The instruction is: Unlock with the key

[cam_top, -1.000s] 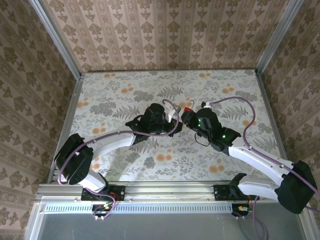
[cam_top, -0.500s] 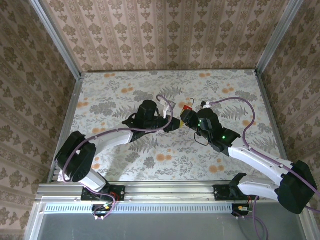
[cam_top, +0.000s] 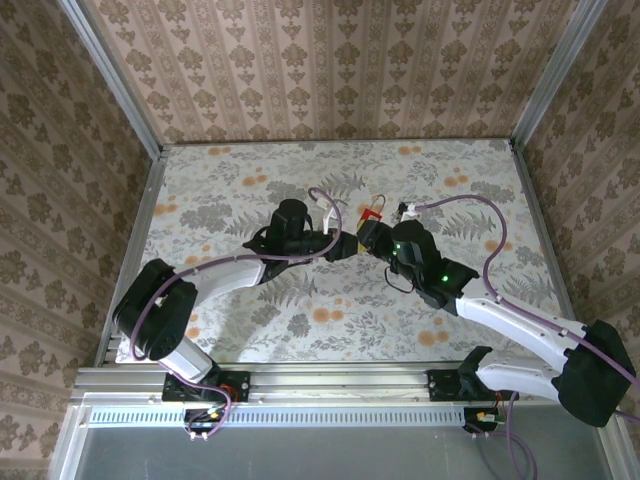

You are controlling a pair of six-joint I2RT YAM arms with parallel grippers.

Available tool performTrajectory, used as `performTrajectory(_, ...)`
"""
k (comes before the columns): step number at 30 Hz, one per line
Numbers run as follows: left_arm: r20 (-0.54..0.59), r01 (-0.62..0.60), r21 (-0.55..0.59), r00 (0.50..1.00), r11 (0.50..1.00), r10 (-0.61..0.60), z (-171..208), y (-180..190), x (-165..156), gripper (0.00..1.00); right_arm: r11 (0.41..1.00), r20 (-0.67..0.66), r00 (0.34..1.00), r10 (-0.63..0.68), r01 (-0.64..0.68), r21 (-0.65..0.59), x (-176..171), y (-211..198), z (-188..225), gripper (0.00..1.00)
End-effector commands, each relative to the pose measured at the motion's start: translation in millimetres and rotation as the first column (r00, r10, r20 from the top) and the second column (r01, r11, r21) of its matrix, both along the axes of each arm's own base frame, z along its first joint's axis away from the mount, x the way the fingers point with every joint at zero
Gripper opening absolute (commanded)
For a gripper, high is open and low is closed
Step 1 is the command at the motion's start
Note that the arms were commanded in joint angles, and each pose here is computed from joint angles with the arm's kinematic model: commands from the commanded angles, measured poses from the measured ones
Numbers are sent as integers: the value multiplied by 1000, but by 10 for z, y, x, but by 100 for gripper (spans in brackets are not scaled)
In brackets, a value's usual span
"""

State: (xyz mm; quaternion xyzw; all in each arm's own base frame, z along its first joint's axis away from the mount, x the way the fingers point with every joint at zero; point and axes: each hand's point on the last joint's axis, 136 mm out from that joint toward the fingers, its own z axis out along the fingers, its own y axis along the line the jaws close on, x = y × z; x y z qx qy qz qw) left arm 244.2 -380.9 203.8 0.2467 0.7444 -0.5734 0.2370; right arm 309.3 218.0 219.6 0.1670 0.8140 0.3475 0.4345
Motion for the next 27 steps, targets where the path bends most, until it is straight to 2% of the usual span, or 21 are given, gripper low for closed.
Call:
performTrajectory(1, 257, -69, -233, 958, 970, 130, 989, 208, 282, 0, 963, -208, 953, 222, -247, -103, -535, 207, -618, 0)
performTrajectory(11, 260, -92, -198, 955, 976, 142, 868, 335, 322, 0, 964, -240, 950, 198, -233, -127, -556, 141, -658, 0)
performTrajectory(16, 269, -50, -209, 957, 977, 106, 913, 277, 266, 0, 965, -234, 950, 205, -236, -114, -549, 167, -647, 0)
performTrajectory(20, 247, -38, -182, 965, 983, 83, 773, 283, 219, 0, 969, -239, 957, 167, -204, -140, -524, 25, -574, 2)
performTrajectory(22, 236, -43, -163, 968, 986, 82, 682, 317, 199, 0, 970, -248, 959, 141, -184, -159, -513, -72, -561, 10)
performTrajectory(25, 223, -39, -153, 972, 987, 73, 596, 403, 131, 0, 964, -254, 959, 125, -178, -199, -481, -178, -544, 30)
performTrajectory(27, 218, 6, -146, 976, 989, 26, 549, 426, 7, 0, 953, -230, 959, 167, -217, -213, -435, -162, -463, 51)
